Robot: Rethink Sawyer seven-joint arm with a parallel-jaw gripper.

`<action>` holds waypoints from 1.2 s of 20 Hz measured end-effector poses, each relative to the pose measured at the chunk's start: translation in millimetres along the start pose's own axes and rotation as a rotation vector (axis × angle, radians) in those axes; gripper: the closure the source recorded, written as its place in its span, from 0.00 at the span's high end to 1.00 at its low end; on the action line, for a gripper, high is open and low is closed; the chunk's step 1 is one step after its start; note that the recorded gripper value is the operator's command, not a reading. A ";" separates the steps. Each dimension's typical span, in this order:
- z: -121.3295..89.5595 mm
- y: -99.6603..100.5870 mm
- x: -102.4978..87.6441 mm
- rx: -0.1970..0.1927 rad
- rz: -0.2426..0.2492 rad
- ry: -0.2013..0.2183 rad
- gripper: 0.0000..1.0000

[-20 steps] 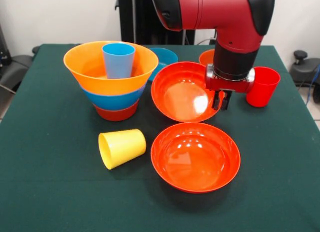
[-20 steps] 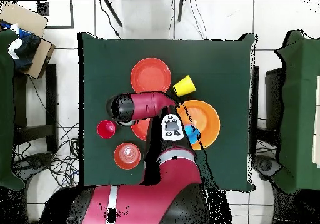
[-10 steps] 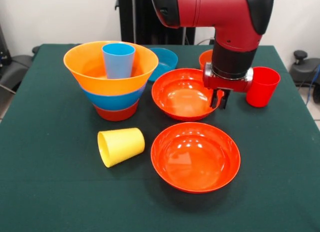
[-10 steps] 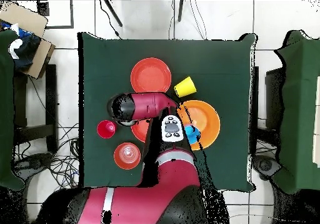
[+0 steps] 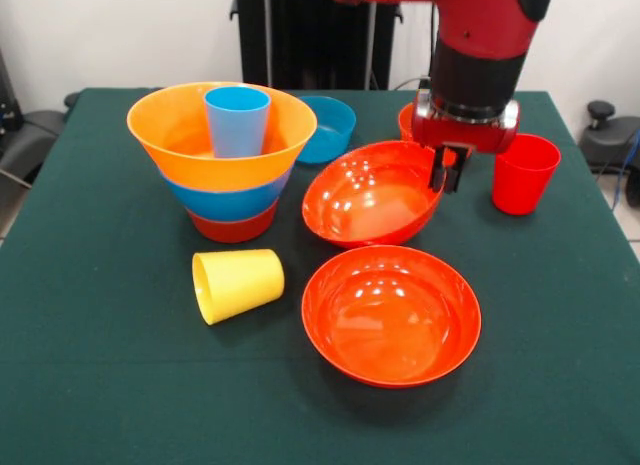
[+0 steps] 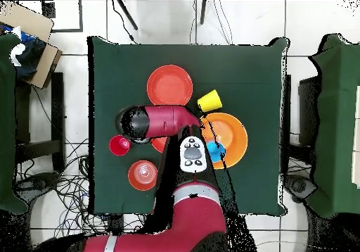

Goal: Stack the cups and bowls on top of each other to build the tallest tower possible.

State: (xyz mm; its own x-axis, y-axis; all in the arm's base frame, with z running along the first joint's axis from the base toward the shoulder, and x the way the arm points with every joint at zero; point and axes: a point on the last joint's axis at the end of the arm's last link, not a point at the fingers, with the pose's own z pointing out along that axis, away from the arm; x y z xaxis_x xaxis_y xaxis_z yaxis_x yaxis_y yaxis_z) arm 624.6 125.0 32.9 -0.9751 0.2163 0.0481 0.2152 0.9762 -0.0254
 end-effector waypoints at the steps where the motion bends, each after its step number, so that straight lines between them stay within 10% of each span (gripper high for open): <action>1: -12.1 0.9 0.3 0.001 0.004 -0.006 0.00; 24: -86.3 11.9 -0.6 -0.005 0.051 0.013 0.00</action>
State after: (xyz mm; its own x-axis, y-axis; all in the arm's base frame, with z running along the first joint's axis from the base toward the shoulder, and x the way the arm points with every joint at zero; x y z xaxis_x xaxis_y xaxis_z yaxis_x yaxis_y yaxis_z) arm 632.2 137.7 118.8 -0.9622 0.2656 0.0595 0.2647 0.9641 -0.0228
